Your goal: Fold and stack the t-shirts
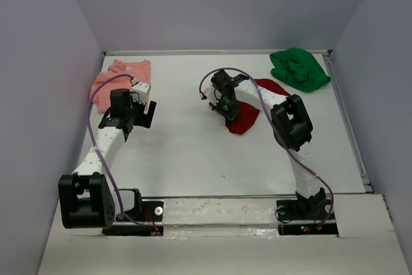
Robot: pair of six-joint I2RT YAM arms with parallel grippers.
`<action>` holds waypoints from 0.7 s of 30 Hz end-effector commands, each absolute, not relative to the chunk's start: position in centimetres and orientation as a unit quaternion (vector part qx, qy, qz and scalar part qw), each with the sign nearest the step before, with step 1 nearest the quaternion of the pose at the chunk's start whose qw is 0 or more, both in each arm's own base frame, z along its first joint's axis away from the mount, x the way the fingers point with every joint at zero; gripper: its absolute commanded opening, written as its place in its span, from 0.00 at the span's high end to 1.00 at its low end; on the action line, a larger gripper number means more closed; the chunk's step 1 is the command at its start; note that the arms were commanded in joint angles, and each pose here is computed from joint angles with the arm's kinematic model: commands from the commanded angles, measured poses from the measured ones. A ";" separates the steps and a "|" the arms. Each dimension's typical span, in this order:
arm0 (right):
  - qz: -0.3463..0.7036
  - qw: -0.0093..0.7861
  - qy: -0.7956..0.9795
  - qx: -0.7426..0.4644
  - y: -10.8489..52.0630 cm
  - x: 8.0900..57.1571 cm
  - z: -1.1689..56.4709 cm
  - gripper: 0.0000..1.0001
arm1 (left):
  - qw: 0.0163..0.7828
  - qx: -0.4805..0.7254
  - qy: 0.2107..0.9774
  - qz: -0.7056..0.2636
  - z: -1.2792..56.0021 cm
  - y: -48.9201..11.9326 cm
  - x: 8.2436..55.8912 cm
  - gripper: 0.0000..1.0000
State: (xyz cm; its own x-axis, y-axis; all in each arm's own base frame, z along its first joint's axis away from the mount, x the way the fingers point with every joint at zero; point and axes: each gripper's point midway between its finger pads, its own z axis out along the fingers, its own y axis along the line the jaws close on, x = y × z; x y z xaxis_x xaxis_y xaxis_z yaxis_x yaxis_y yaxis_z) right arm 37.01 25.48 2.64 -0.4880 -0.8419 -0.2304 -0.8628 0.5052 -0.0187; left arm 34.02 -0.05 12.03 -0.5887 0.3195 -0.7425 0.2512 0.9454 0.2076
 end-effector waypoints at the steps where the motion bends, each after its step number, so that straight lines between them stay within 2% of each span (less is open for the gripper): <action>1: 0.040 0.073 0.864 -0.497 24.9 35.8 0.0 1.00 | 0.441 0.161 0.882 0.035 13.1 -0.3 34.1 0.01; 8: 0.044 0.122 0.858 -0.497 25.8 37.2 5.8 1.00 | 0.439 0.163 0.883 0.030 13.0 -0.5 34.2 0.01; 15: 0.076 0.288 0.826 -0.479 27.8 38.9 22.4 1.00 | 0.440 0.162 0.883 0.026 13.2 -0.6 34.8 0.01; 16: 0.072 0.352 0.806 -0.471 27.3 38.9 27.5 1.00 | 0.440 0.161 0.883 0.026 13.1 -0.6 34.8 0.01; 21: -0.031 0.438 0.799 -0.410 22.3 40.0 32.9 1.00 | 0.438 0.162 0.884 0.025 13.1 -0.6 34.9 0.01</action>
